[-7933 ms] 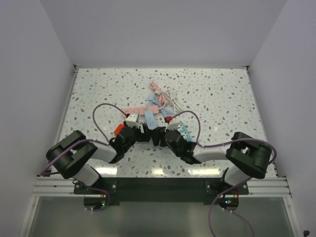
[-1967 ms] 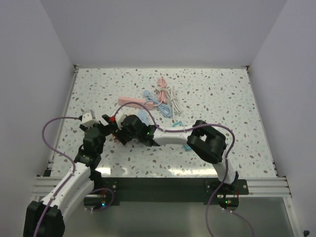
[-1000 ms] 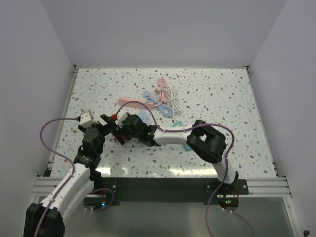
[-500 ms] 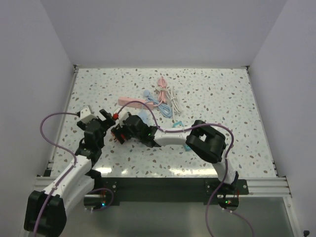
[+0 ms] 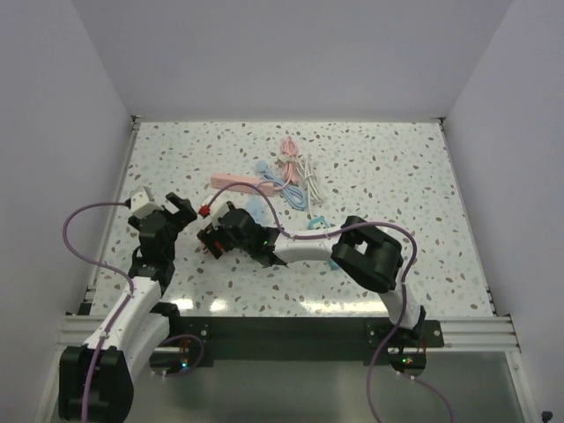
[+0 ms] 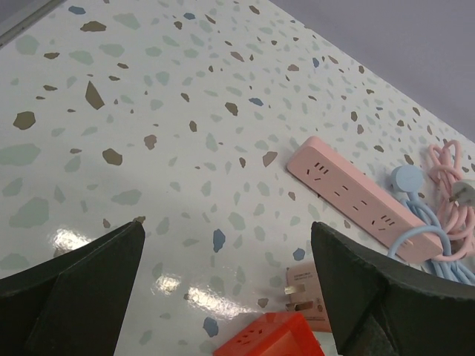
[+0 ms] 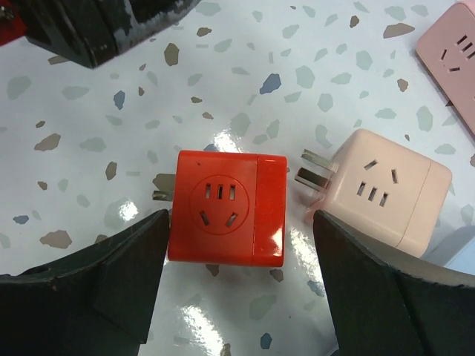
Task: Insert the plug
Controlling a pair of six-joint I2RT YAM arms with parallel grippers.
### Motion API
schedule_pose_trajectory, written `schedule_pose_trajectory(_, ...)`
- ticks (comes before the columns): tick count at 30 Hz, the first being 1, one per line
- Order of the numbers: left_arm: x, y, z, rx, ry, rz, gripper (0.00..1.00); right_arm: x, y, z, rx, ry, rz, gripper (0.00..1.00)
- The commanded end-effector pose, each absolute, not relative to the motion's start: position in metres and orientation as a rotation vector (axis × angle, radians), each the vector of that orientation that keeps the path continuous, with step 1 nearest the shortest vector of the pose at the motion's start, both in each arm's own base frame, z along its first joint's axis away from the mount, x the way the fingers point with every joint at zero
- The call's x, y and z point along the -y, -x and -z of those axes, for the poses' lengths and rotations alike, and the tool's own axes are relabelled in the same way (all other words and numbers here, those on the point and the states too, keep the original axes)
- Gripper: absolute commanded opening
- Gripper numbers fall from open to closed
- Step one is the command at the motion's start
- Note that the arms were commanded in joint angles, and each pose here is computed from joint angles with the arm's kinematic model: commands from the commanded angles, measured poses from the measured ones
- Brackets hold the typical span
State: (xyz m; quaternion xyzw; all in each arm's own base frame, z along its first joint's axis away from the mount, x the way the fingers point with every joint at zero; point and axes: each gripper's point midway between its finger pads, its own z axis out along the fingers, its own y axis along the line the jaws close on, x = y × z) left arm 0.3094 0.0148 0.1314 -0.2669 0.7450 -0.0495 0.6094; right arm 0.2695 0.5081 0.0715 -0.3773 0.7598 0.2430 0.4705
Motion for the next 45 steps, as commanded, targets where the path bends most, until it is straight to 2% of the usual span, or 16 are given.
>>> schedule_pose_trajectory(1,-0.008,-0.317,-0.153,-1.657,0.596,0.199,1.0,-0.459,-0.242,-0.002,-2.11,1.051,-0.421,0.81)
schedule_pose_trajectory(19,-0.005,-0.313,-0.159,-1.641,0.576,0.226,1.0,-0.47,-0.234,0.011,-2.175,1.161,-0.43,0.81)
schedule_pose_trajectory(21,-0.004,-0.312,-0.159,-1.641,0.573,0.23,1.0,-0.471,-0.235,0.013,-2.17,1.162,-0.427,0.7)
schedule_pose_trajectory(22,-0.003,-0.312,-0.16,-1.64,0.568,0.236,1.0,-0.473,-0.237,0.012,-2.162,1.153,-0.43,0.59)
schedule_pose_trajectory(27,0.001,-0.311,-0.161,-1.638,0.553,0.262,1.0,-0.48,-0.242,0.001,-2.109,1.15,-0.458,0.31)
schedule_pose_trajectory(28,0.004,-0.312,-0.162,-1.639,0.543,0.275,1.0,-0.482,-0.242,-0.005,-2.086,1.155,-0.469,0.22)
schedule_pose_trajectory(30,0.006,-0.312,-0.163,-1.637,0.528,0.288,1.0,-0.487,-0.246,-0.031,-2.024,1.131,-0.503,0.17)
schedule_pose_trajectory(32,0.012,-0.313,-0.168,-1.636,0.5,0.317,1.0,-0.483,-0.25,-0.046,-1.978,1.13,-0.486,0.06)
schedule_pose_trajectory(33,0.015,-0.314,-0.171,-1.633,0.485,0.329,1.0,-0.482,-0.253,-0.075,-1.925,1.096,-0.502,0.02)
schedule_pose_trajectory(40,0.054,-0.316,-0.192,-1.634,0.291,0.515,1.0,-0.437,-0.258,-0.151,-1.769,1.049,-0.389,0.0)
schedule_pose_trajectory(45,0.089,-0.309,-0.207,-1.624,0.132,0.695,1.0,-0.398,-0.255,-0.176,-1.689,0.959,-0.352,0.0)
